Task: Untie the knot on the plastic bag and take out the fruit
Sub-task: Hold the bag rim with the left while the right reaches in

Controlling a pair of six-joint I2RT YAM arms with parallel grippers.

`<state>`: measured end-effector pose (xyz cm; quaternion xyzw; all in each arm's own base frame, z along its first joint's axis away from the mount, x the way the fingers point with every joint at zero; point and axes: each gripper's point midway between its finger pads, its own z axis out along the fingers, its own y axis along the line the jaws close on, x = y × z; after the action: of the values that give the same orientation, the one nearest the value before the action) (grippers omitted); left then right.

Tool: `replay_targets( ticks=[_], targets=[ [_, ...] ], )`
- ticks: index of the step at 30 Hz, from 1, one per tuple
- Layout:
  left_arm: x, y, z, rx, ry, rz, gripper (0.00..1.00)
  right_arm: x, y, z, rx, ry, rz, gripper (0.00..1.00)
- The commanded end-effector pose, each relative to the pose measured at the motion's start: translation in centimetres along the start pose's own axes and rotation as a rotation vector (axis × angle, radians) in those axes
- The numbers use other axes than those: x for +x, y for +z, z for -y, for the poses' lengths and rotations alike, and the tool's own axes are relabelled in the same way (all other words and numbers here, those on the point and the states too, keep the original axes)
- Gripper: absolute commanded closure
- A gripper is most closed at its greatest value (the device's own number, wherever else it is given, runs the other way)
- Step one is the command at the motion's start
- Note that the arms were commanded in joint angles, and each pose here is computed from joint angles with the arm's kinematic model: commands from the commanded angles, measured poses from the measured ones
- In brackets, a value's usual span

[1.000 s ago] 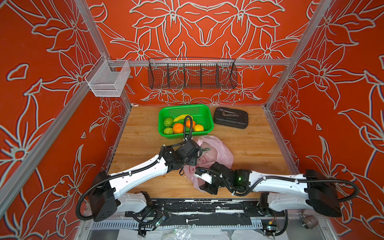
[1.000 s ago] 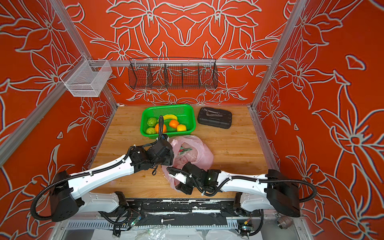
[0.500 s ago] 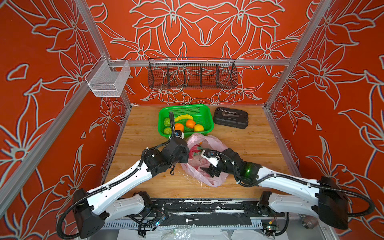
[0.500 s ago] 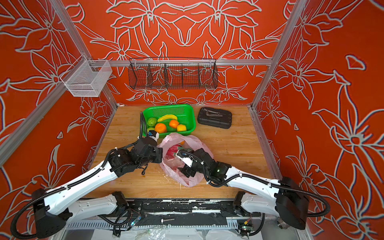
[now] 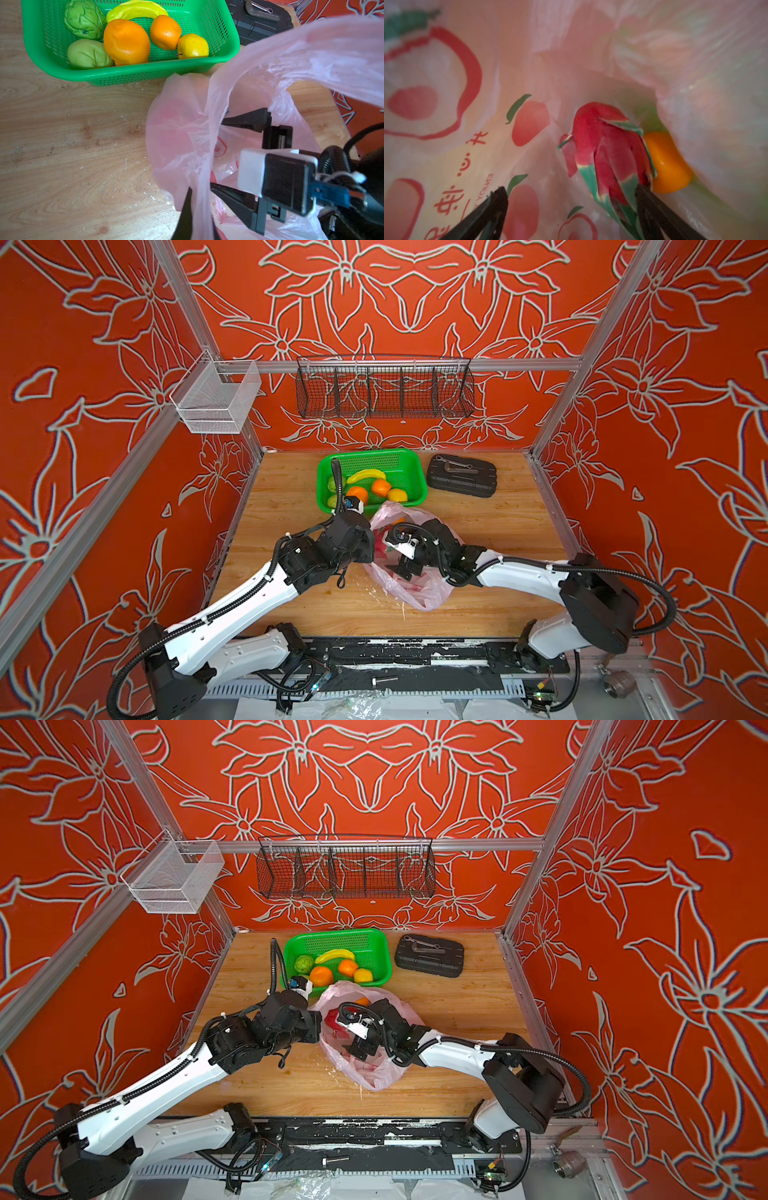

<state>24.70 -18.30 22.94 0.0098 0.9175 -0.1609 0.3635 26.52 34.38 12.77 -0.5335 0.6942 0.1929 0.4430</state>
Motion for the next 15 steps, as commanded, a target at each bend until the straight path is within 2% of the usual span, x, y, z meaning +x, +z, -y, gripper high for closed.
replay_targets(
  ticks=[1,6,10,15],
  targets=[
    [-0.5,-0.1,-0.3,-0.026,-0.014,0.007,1.00,-2.0,0.4,1.0,-0.031,-0.101,0.069,0.03],
    [-0.7,-0.1,-0.3,-0.014,-0.035,0.021,1.00,-1.3,1.7,1.8,-0.079,-0.145,0.032,0.03],
    [-0.5,-0.3,-2.5,-0.090,-0.114,0.012,1.00,-0.7,2.9,2.3,-0.101,-0.162,-0.002,0.03],
    [-1.1,-0.7,-3.2,-0.107,-0.120,0.022,1.00,-0.4,4.2,2.8,-0.111,-0.176,-0.027,0.03]
  ],
)
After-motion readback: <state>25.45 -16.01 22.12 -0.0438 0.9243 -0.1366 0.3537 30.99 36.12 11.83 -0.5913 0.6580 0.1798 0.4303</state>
